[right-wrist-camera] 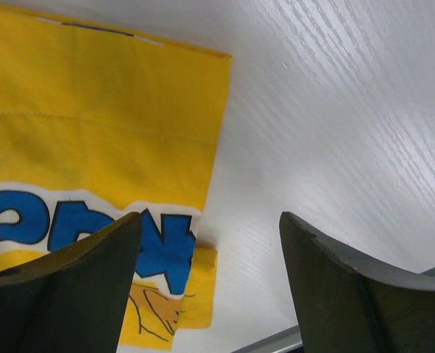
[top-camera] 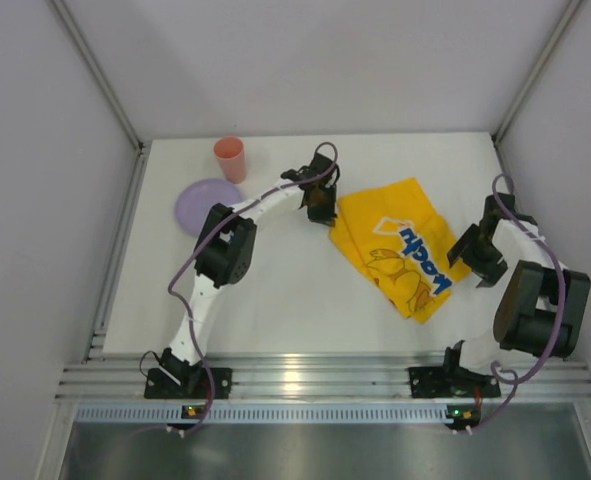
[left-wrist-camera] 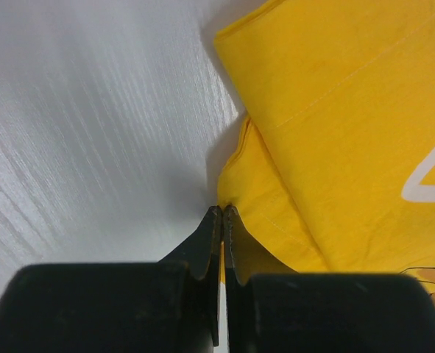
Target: Set the dinner table for one person
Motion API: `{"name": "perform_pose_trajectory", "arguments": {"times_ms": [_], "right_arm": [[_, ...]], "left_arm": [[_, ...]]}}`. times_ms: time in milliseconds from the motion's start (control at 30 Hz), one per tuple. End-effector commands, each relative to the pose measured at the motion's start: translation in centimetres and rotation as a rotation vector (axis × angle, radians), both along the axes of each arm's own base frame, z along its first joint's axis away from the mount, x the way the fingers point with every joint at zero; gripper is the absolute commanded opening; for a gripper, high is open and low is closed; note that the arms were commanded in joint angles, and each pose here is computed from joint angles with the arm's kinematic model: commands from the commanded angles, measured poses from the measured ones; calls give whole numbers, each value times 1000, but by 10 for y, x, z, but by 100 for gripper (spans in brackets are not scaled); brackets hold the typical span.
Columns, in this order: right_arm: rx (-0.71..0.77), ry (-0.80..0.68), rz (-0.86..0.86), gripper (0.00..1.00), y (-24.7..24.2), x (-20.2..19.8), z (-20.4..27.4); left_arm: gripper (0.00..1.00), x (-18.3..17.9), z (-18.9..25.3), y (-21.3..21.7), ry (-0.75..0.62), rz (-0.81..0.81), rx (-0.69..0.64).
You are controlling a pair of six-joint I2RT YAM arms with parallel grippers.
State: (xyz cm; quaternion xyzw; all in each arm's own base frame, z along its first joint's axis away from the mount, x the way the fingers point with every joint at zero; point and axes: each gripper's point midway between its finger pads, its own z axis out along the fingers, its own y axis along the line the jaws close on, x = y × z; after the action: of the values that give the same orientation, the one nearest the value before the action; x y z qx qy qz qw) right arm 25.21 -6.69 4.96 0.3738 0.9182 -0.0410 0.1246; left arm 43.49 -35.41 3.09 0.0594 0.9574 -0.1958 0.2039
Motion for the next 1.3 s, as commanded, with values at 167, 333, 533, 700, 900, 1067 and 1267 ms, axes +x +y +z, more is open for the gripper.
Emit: {"name": "perform_pose_trajectory", "arguments": {"times_ms": [167,333,533,700,900,1067,1267], "right_arm": [[-30,-45,-18,68,-17,38,-22],[35,-55,-22,57,-4,53,-38],[50,-50,24,27,12,68,-43],[39,-34,40,0,10,75,-41],[-11,-1,43,0,-9,68,-31],[-45,79,-30,0,-34,34,-35],[-47,139,-183,0,-60,-17,-32]], "left_arm": [[0,-12,36,10,3,-61,18],[0,-24,29,18,32,-83,36],[0,-29,23,22,44,-94,60],[0,-25,24,22,38,-89,62],[0,-22,25,39,34,-79,121],[0,-13,21,93,54,-3,231],[0,0,19,160,56,86,340]]}}
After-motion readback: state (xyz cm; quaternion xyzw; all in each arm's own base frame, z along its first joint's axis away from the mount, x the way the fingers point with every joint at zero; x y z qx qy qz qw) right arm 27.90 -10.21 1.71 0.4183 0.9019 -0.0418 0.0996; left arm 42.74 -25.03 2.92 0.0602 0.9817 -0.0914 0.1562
